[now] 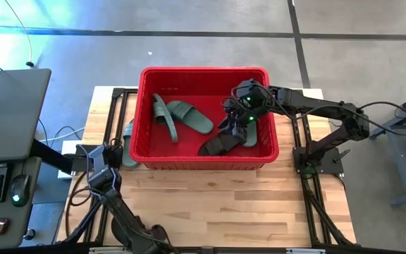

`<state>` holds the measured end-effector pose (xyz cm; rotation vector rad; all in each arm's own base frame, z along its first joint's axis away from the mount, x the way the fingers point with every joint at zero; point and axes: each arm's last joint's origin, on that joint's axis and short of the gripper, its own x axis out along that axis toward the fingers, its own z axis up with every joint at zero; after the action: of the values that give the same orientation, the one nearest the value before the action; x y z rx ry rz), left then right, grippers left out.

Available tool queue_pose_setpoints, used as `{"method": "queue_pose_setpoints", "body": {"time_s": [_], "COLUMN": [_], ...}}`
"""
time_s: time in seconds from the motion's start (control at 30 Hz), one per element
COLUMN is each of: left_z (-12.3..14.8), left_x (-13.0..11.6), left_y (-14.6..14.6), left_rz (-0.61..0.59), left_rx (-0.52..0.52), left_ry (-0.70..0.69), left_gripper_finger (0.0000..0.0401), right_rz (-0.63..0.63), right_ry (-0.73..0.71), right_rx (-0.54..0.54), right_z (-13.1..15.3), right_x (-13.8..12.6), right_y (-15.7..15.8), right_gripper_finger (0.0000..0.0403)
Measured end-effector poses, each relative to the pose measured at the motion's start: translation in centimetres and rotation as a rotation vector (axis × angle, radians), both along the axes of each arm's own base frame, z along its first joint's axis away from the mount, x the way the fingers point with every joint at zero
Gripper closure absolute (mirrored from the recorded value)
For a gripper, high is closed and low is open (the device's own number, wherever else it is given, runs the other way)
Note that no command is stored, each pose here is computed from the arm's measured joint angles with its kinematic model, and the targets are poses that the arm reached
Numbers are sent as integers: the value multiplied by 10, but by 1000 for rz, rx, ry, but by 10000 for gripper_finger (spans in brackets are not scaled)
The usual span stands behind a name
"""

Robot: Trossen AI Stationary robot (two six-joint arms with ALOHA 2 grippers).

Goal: Pick and place slides into bin
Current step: Put the black slide into the red bin

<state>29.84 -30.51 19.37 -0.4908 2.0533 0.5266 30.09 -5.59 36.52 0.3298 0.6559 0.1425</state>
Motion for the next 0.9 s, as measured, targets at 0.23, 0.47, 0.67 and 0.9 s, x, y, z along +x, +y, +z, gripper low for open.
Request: {"method": "queue_pose_setpoints", "body": {"time_s": [0.23, 0.47, 0.67, 0.9], "left_z": [-25, -38, -53, -43], "left_x": [-7, -12, -20, -12], "left_y": [4, 10, 18, 16], "left_rz": [22, 52, 41, -22], "left_rx": [6, 83, 144, 80], "left_ry": [128, 163, 208, 154], "left_gripper_finger": [254, 257, 275, 389], "right_rz": [-13, -13, -13, -41], "right_ry": [9, 8, 6, 13], "right_rx": [3, 4, 4, 23], "right_z": [0, 0, 0, 0], "right_x": [0, 0, 0, 0], "right_y": [0, 0, 0, -1], "right_gripper_finger": [284, 284, 284, 284]}}
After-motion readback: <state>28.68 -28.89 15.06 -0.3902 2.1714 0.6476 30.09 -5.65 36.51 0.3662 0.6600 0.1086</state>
